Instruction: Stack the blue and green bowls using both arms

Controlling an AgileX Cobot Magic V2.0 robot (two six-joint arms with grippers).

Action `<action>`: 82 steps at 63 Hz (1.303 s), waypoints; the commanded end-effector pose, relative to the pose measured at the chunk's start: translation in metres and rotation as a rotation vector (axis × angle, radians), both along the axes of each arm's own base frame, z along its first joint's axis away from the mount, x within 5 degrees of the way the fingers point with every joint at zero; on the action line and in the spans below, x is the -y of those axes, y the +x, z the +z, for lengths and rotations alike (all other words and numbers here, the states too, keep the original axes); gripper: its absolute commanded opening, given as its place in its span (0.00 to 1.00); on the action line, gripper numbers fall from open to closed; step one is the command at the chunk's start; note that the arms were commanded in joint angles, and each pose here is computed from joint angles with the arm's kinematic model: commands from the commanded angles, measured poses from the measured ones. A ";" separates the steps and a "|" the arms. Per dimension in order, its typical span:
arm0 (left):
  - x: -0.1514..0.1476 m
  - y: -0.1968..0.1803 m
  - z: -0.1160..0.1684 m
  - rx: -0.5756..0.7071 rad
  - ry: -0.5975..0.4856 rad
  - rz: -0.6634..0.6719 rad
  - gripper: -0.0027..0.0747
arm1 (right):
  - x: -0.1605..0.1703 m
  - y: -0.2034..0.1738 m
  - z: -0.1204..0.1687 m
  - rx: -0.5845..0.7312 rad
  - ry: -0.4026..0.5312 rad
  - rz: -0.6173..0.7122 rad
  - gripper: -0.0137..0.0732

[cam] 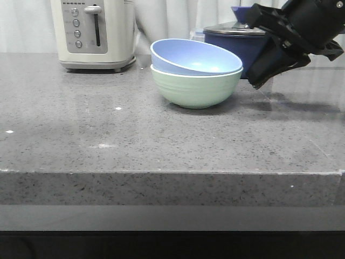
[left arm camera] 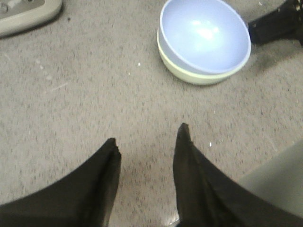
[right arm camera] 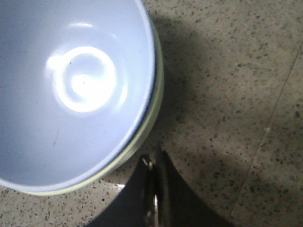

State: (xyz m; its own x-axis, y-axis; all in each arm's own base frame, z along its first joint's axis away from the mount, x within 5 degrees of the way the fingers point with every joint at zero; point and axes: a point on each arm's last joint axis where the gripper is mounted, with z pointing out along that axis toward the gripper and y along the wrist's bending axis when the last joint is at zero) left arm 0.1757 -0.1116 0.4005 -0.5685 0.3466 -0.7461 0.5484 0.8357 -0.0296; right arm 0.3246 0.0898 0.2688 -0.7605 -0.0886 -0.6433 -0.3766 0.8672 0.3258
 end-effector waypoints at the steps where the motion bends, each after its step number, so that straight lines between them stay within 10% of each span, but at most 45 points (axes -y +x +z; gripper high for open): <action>1: -0.010 -0.019 0.012 0.095 -0.096 0.017 0.40 | 0.000 0.000 0.023 0.082 0.035 -0.023 0.08; 19: -0.034 -0.049 -0.005 0.122 -0.115 0.090 0.40 | 0.003 -0.023 0.035 0.034 -0.077 0.111 0.10; 44: -0.041 -0.058 -0.010 0.136 -0.127 0.104 0.40 | 0.035 -0.114 0.105 0.123 -0.240 -0.085 0.10; 82: -0.040 -0.056 -0.007 0.167 -0.148 0.103 0.40 | 0.069 -0.268 0.107 0.428 -0.102 -0.213 0.10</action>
State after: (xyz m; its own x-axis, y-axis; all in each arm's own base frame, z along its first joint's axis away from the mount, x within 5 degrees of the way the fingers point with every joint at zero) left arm 0.1174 -0.0692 0.3803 -0.5261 0.2195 -0.8216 0.4612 0.8853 -0.0588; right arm 0.0628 0.0246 0.3685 -0.5303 -0.0869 -0.8433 -0.2921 0.9526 0.0855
